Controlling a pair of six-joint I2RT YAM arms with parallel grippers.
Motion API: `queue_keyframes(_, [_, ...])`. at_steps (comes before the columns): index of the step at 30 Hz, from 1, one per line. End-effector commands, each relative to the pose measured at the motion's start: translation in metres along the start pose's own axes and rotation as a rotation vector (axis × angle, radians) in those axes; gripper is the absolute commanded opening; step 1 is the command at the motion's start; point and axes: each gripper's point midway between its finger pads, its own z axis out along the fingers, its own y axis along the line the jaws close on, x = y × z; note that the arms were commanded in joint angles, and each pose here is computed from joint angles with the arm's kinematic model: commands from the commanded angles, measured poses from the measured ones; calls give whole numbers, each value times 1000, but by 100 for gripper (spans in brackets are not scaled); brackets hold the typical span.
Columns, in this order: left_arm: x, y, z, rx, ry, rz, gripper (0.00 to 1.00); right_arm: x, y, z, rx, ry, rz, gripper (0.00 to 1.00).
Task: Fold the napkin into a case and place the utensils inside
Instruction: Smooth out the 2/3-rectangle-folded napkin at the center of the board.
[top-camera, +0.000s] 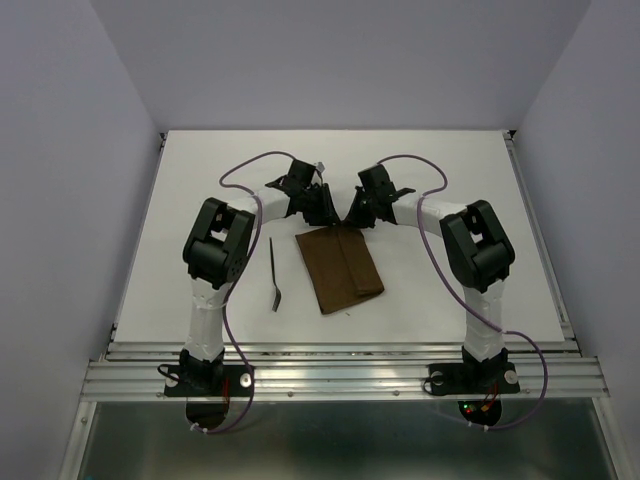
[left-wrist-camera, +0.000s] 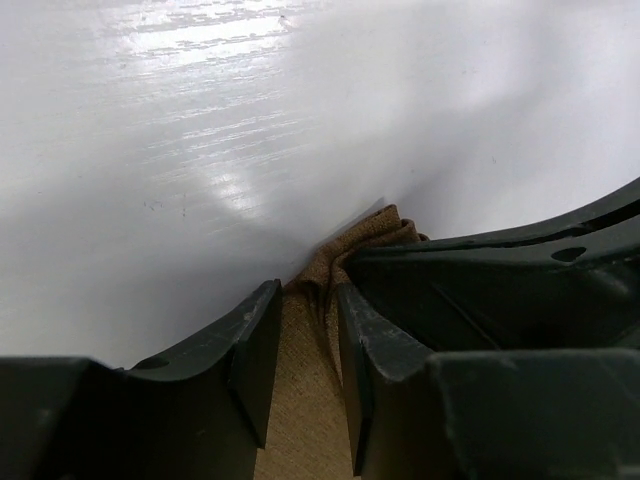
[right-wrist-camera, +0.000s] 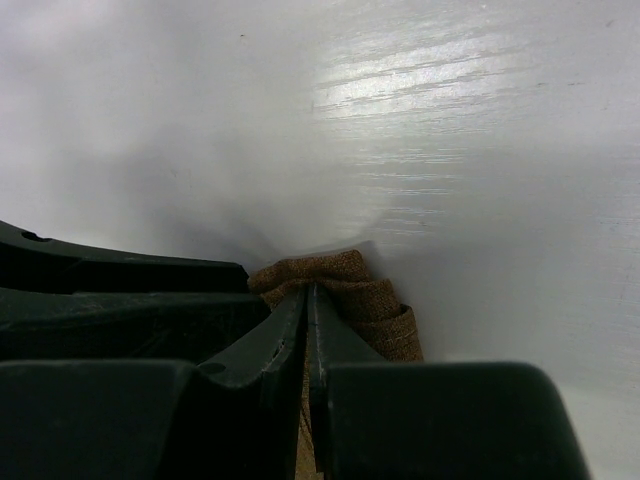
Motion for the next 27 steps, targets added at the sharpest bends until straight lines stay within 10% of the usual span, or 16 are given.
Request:
queue_keyframes(1, [-9,-11,-9,34,-36,-21,40,-3,11,-2,-19,-10,-13,10])
queue_keyframes(27, [-2,3,-4,-39,-36,-122,45,-3,12,-3,-23,-8,-11,9])
